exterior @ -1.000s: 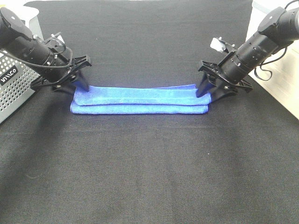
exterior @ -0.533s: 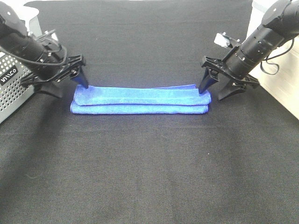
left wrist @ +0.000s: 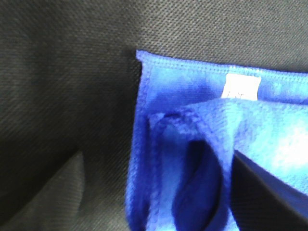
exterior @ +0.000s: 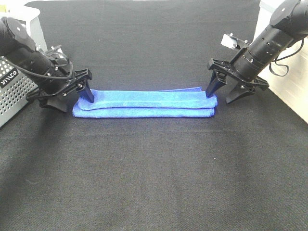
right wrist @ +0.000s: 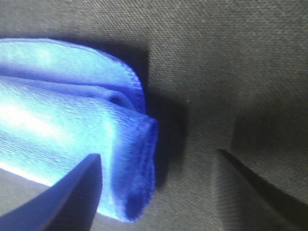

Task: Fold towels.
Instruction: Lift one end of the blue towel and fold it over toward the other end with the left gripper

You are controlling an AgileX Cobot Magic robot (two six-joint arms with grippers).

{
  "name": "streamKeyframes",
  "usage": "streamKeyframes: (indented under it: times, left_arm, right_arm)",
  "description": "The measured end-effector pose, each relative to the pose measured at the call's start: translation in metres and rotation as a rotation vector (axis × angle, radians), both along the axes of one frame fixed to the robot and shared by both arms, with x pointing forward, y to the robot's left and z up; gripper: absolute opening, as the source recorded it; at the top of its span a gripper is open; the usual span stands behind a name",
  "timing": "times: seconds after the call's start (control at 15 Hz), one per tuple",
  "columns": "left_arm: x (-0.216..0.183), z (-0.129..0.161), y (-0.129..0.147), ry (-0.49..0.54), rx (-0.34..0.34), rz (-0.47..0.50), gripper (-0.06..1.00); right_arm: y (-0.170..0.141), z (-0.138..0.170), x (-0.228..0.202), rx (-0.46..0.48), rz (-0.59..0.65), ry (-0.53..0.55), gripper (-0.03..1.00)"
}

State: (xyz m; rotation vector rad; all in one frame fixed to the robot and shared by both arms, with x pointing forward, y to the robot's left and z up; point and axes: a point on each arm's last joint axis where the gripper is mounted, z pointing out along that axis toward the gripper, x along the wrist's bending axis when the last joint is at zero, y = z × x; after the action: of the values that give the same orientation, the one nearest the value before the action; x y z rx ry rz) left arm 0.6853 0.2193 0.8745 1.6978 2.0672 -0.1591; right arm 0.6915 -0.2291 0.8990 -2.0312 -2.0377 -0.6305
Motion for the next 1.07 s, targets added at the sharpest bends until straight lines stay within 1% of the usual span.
streamKeyframes:
  times: [0.13, 0.2, 0.27, 0.33, 0.47, 0.53, 0.6, 0.73, 0.8, 0.87, 0.93, 1.07]
  left_arm:
    - [0.003, -0.002, -0.008, -0.021, -0.031, 0.002, 0.73]
    - [0.003, -0.005, -0.014, -0.031, -0.041, -0.002, 0.65]
    - [0.003, -0.007, -0.017, -0.033, -0.043, -0.001, 0.56]
    - [0.003, -0.009, -0.018, -0.030, -0.043, -0.001, 0.44]
    - [0.003, -0.011, -0.018, -0.026, -0.042, -0.001, 0.12]
    - [0.003, -0.011, -0.018, -0.028, -0.036, -0.007, 0.07]
    - [0.003, -0.008, -0.017, -0.037, -0.020, -0.022, 0.07]
    - [0.001, 0.004, -0.014, -0.054, 0.033, -0.060, 0.07]
    - [0.000, 0.014, -0.012, -0.068, 0.064, -0.067, 0.07]
    - [-0.002, 0.030, -0.008, -0.080, 0.113, -0.079, 0.07]
    - [-0.002, 0.030, -0.008, -0.080, 0.113, -0.079, 0.07]
    - [-0.009, 0.063, 0.001, -0.096, 0.199, -0.086, 0.07]
  right_arm:
    - [0.000, 0.000, 0.000, -0.002, -0.001, -0.004, 0.62]
    - [0.000, 0.000, 0.001, -0.003, -0.004, -0.010, 0.62]
    - [0.000, 0.000, 0.001, -0.004, -0.007, -0.014, 0.62]
    - [-0.001, 0.000, 0.002, -0.005, -0.009, -0.017, 0.62]
    - [-0.001, 0.000, 0.002, -0.006, -0.010, -0.020, 0.62]
    - [-0.001, 0.000, 0.002, -0.006, -0.012, -0.023, 0.62]
    - [-0.001, 0.000, 0.002, -0.006, -0.012, -0.023, 0.62]
    - [-0.001, 0.000, 0.002, -0.006, -0.012, -0.023, 0.62]
    - [-0.001, 0.000, 0.002, -0.006, -0.011, -0.023, 0.62]
    - [-0.001, 0.000, 0.002, -0.006, -0.010, -0.021, 0.62]
    - [-0.001, 0.000, 0.002, -0.006, -0.010, -0.021, 0.62]
    - [0.000, 0.000, 0.000, -0.003, 0.004, 0.003, 0.62]
